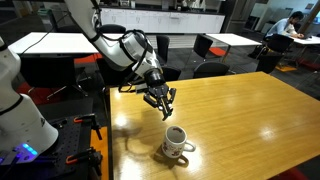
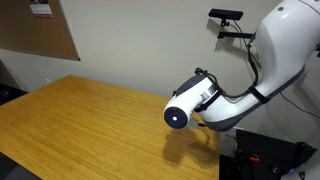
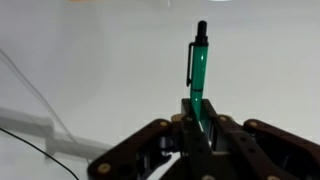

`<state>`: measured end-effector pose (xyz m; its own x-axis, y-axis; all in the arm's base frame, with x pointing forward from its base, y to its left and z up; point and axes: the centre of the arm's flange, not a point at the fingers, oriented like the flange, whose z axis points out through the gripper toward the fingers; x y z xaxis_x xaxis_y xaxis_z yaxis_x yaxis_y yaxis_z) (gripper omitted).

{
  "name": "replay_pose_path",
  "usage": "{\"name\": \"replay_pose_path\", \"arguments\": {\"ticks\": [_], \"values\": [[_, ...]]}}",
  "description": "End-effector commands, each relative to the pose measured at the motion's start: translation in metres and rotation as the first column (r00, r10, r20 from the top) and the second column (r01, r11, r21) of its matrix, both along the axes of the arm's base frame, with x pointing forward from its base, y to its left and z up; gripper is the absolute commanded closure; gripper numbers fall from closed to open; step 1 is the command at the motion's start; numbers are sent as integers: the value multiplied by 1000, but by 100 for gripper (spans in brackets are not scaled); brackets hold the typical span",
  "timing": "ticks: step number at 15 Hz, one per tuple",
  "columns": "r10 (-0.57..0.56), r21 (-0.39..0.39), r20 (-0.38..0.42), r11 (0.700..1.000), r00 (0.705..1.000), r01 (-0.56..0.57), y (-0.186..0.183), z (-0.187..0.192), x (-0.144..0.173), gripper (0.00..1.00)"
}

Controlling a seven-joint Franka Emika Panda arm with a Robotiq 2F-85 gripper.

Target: Pick up the pen and put it in the cup

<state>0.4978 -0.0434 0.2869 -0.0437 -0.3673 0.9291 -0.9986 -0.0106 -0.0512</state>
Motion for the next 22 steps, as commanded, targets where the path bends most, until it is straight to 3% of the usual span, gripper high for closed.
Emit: {"name": "replay_pose_path", "arguments": {"ticks": [1,14,22], "values": [[51,-29,-17,998,999,-51,-10,1,4,97],[28,-86,-56,996,998,-32,-29,-29,9,97],[59,-108,-21,992,998,-61,-37,-47,20,97]]}}
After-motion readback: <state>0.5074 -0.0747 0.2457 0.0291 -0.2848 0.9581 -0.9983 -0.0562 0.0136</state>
